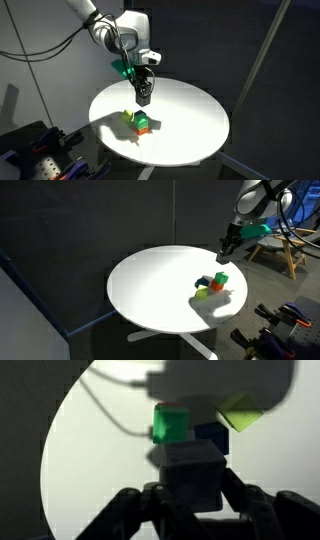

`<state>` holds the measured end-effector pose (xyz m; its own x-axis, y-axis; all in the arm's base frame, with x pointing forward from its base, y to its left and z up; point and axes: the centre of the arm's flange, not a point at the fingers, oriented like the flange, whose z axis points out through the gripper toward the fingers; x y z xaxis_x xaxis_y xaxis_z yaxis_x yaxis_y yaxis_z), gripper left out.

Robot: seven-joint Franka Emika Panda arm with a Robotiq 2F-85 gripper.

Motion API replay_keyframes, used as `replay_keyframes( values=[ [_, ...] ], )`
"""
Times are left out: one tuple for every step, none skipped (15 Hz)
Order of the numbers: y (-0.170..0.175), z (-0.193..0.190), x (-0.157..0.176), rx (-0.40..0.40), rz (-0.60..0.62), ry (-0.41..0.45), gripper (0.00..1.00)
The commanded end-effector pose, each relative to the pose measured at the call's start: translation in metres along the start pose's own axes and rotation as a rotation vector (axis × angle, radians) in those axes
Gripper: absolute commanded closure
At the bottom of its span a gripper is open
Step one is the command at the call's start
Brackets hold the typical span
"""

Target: Put the grey block on top of the green block

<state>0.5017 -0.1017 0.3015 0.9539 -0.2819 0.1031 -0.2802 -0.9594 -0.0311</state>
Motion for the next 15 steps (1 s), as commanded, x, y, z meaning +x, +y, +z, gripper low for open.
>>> replay_keyframes(
  values=[
    [0.006,-0.006,0.000,-0.012,-0.015,-0.016,0.70],
    [0.007,-0.004,0.000,-0.012,-0.018,-0.017,0.70],
    [0.007,-0.002,0.001,-0.008,-0.020,-0.016,0.70],
    [0.006,0.000,0.001,-0.004,-0.023,-0.016,0.70],
    [0.006,0.003,0.001,0.002,-0.028,-0.019,0.70],
    [0.006,0.005,0.002,0.010,-0.033,-0.019,0.70],
    [0.005,0.008,0.002,0.016,-0.035,-0.021,0.70],
    [0.005,0.011,0.002,0.022,-0.039,-0.023,0.70],
    [0.004,0.014,0.002,0.028,-0.042,-0.025,0.70],
    [0.004,0.017,0.003,0.031,-0.045,-0.029,0.70],
    [0.004,0.020,0.003,0.036,-0.046,-0.031,0.70],
    [0.005,0.023,0.003,0.039,-0.046,-0.035,0.70],
    [0.005,0.026,0.003,0.041,-0.047,-0.037,0.70],
    [0.005,0.028,0.003,0.042,-0.047,-0.038,0.70],
    [0.006,0.030,0.003,0.042,-0.050,-0.038,0.70]
  ],
)
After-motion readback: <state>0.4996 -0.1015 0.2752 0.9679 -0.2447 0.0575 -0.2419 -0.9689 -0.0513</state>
